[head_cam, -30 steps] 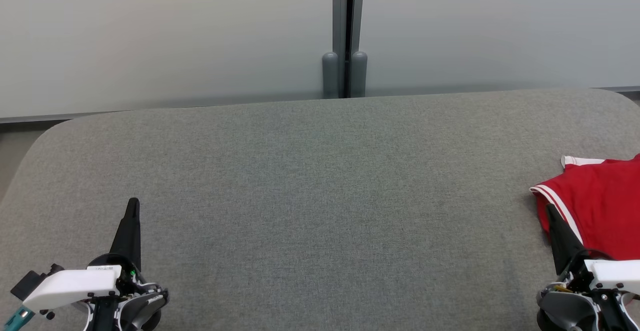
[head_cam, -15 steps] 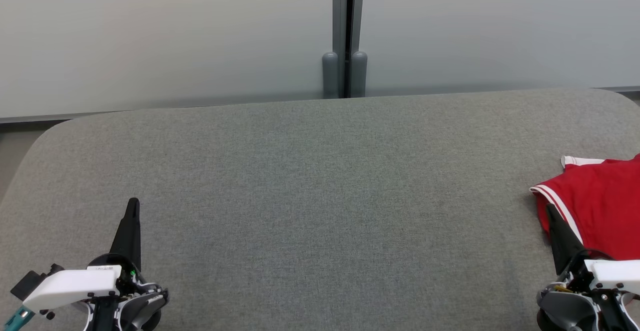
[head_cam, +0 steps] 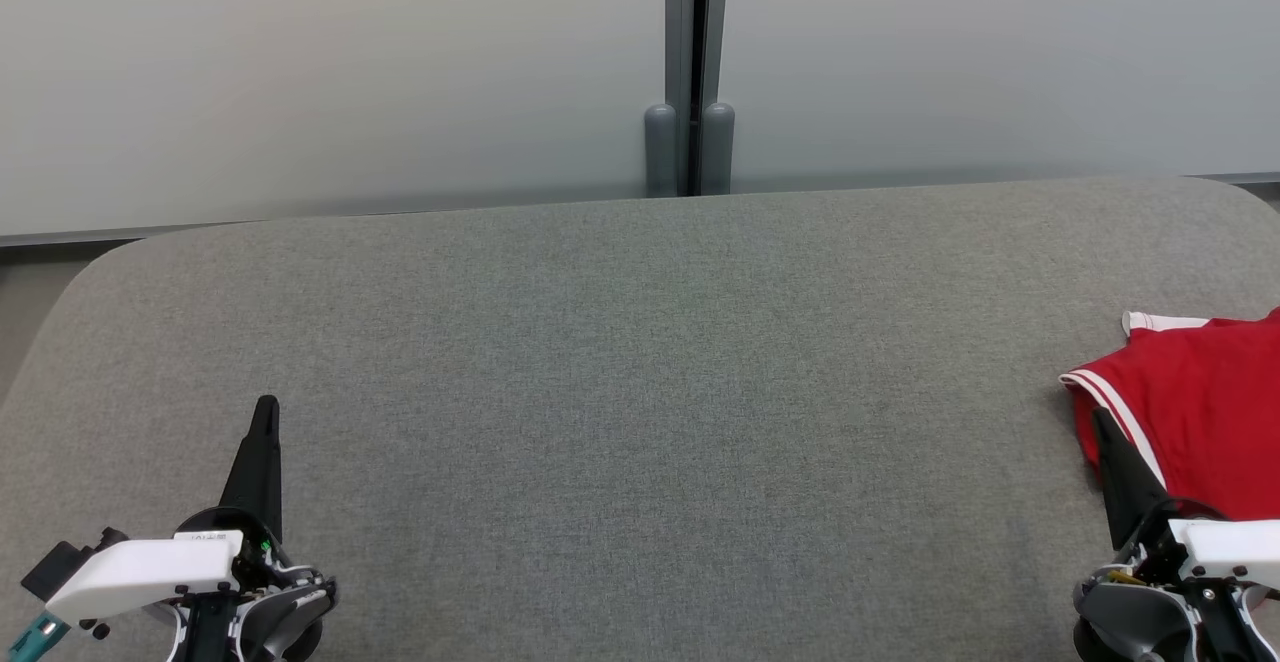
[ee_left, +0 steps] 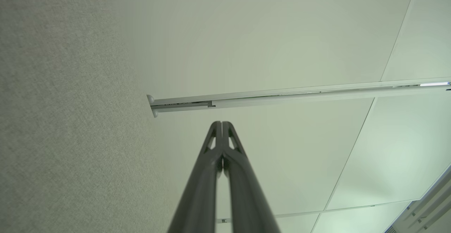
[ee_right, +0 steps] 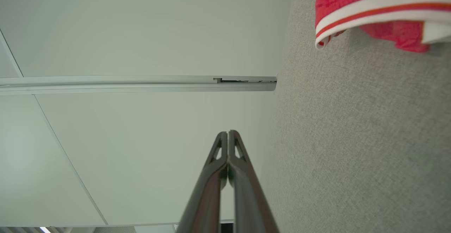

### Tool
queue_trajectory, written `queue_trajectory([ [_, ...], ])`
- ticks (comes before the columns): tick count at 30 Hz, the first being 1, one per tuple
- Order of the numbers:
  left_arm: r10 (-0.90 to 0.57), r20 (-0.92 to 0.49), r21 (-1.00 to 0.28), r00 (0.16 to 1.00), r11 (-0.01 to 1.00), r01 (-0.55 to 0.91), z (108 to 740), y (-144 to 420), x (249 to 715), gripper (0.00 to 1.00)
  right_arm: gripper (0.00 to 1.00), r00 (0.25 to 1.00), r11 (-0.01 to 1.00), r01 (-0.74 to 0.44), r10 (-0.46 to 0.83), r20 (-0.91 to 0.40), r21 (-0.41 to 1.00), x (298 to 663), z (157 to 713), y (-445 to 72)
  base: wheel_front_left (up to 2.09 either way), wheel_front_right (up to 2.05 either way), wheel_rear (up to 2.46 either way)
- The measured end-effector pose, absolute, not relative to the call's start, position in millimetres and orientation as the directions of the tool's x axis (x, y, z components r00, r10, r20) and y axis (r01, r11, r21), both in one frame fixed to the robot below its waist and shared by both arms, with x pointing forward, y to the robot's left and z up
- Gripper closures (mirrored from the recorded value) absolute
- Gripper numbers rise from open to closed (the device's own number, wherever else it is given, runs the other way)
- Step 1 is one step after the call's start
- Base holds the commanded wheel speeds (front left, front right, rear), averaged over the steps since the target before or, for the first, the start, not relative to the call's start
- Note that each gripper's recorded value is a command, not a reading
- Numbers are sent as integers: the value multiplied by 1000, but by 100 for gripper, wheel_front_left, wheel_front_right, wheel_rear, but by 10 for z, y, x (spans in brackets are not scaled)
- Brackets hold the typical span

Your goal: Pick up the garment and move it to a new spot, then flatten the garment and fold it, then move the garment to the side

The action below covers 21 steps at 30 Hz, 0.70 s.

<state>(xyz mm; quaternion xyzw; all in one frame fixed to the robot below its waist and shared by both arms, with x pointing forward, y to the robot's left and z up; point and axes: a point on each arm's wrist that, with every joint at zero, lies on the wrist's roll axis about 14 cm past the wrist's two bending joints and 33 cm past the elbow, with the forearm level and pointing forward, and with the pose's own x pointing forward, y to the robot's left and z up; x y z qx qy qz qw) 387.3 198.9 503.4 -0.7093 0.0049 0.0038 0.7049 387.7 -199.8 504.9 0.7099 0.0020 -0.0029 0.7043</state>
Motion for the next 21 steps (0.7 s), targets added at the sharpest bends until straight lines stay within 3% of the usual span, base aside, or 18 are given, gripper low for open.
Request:
queue_trajectory([
  [21, -2, -12, -1000, 1000, -6, -12, 5034, 1989, 3873, 100, 100, 1000, -8, 7, -1, -7, 1000, 3877, 5049, -1997, 0, 0, 0],
])
